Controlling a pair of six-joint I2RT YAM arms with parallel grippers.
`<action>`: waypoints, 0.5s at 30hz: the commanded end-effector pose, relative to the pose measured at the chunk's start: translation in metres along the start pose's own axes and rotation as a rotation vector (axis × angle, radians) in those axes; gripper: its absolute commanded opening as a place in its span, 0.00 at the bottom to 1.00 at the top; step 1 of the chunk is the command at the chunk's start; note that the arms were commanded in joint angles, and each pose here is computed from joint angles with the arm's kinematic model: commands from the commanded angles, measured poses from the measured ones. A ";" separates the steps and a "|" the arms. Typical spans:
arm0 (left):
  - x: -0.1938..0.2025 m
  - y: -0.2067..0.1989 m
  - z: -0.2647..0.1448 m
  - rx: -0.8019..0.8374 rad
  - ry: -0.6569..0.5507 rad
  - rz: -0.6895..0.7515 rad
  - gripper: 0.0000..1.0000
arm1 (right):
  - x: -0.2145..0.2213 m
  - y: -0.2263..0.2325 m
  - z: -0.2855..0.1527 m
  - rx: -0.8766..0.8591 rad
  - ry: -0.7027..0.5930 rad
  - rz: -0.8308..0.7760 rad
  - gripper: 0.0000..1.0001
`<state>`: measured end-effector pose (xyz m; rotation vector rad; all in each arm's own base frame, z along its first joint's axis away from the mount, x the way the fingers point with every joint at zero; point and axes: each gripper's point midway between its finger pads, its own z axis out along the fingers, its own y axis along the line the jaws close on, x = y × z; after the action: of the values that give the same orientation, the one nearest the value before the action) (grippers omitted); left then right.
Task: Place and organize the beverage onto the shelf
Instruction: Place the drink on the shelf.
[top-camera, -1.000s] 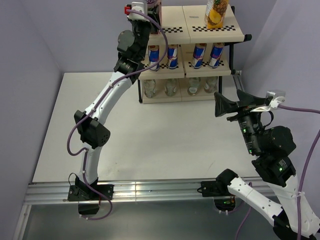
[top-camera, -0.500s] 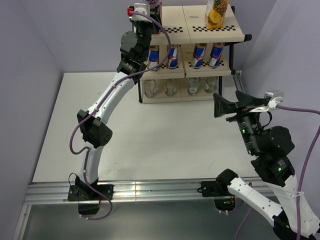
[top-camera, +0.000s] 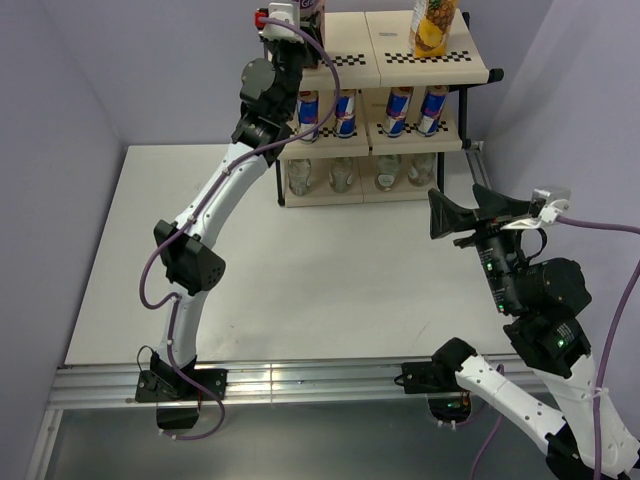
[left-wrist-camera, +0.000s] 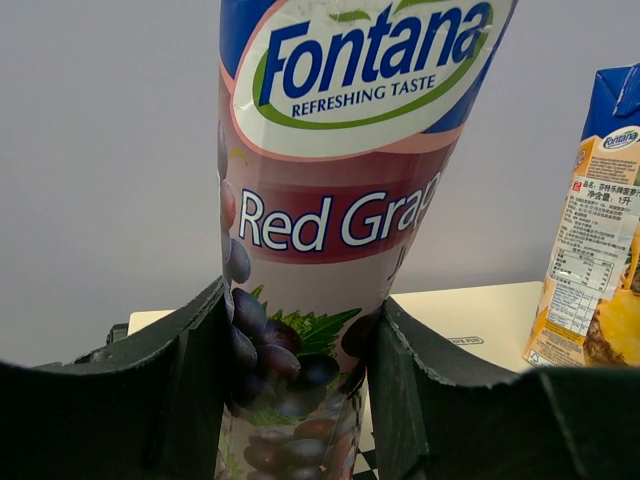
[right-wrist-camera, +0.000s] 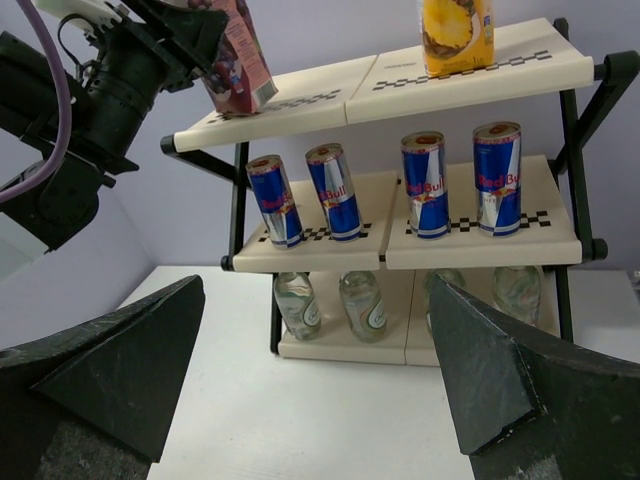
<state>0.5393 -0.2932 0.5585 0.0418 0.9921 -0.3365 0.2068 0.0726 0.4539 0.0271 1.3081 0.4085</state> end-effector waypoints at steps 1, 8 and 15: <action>0.055 0.008 -0.007 -0.032 0.154 -0.028 0.22 | -0.004 0.000 -0.002 -0.005 -0.025 0.016 1.00; 0.082 0.009 -0.014 -0.030 0.240 -0.009 0.18 | 0.000 -0.002 -0.006 -0.003 -0.030 0.024 1.00; 0.107 0.015 -0.021 -0.063 0.297 0.004 0.20 | 0.000 -0.002 -0.009 -0.014 -0.037 0.030 1.00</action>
<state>0.5425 -0.2953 0.5519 0.0491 1.0213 -0.3548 0.2033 0.0708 0.4421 0.0298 1.3122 0.4143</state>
